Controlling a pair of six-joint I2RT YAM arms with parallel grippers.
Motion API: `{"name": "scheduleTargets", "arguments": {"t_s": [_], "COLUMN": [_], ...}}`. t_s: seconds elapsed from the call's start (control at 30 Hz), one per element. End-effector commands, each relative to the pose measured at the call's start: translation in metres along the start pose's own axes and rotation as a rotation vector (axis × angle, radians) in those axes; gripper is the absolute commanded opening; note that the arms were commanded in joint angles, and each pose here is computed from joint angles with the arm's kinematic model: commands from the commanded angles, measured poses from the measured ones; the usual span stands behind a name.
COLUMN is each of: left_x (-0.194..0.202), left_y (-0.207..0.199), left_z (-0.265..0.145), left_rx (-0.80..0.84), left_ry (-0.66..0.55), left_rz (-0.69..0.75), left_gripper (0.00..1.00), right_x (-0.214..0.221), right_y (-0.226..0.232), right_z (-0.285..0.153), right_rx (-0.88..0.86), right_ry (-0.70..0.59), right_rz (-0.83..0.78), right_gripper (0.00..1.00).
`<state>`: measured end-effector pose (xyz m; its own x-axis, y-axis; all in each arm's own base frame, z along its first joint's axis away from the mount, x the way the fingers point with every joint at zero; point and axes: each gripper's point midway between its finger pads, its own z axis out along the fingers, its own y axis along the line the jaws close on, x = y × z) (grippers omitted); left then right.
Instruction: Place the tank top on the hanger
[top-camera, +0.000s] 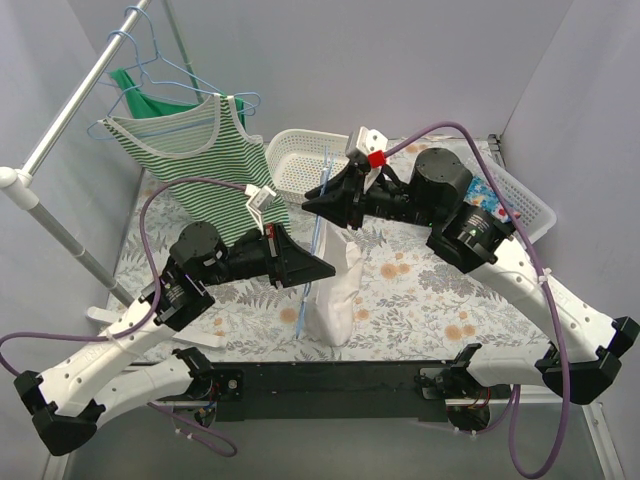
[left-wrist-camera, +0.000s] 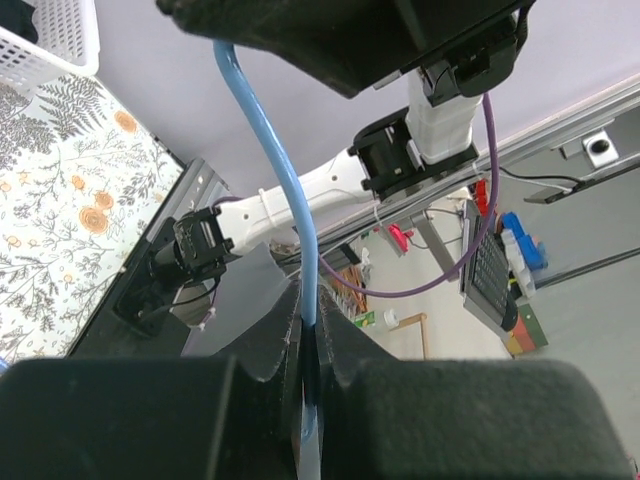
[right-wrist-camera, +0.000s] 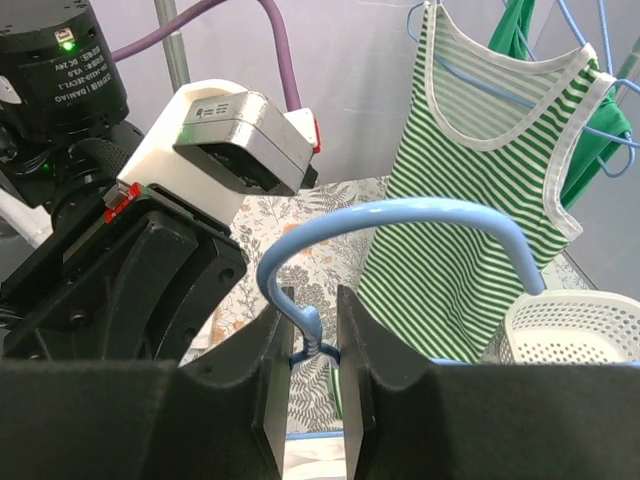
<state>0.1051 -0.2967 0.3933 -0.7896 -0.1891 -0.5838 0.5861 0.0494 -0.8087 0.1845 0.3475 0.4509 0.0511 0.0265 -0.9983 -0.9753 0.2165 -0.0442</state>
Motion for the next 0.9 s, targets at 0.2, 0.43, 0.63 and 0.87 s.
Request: {"name": "scheduleTargets", "arguments": {"t_s": [0.2, 0.43, 0.63, 0.87], "left_x": [-0.024, -0.031, -0.053, -0.103], "left_y": [-0.019, -0.022, -0.046, -0.084], "left_z": [-0.019, -0.023, -0.038, -0.055], "left_rx": [0.07, 0.085, 0.113, 0.052], "left_ry": [-0.223, -0.289, -0.404, -0.548], "left_rz": [0.001, -0.04, -0.071, -0.014], "left_gripper": [0.0, 0.0, 0.0, 0.0], "right_x": [-0.009, -0.016, 0.003, 0.146], "right_y": [0.034, 0.029, -0.077, -0.085], "right_z": [-0.017, -0.036, -0.088, -0.044], "right_rx": [-0.136, -0.042, 0.67, 0.666], "right_ry": [-0.073, -0.104, -0.097, 0.183], "right_rz": [0.006, 0.024, 0.156, 0.376], "right_gripper": [0.63, 0.67, 0.71, 0.74]}}
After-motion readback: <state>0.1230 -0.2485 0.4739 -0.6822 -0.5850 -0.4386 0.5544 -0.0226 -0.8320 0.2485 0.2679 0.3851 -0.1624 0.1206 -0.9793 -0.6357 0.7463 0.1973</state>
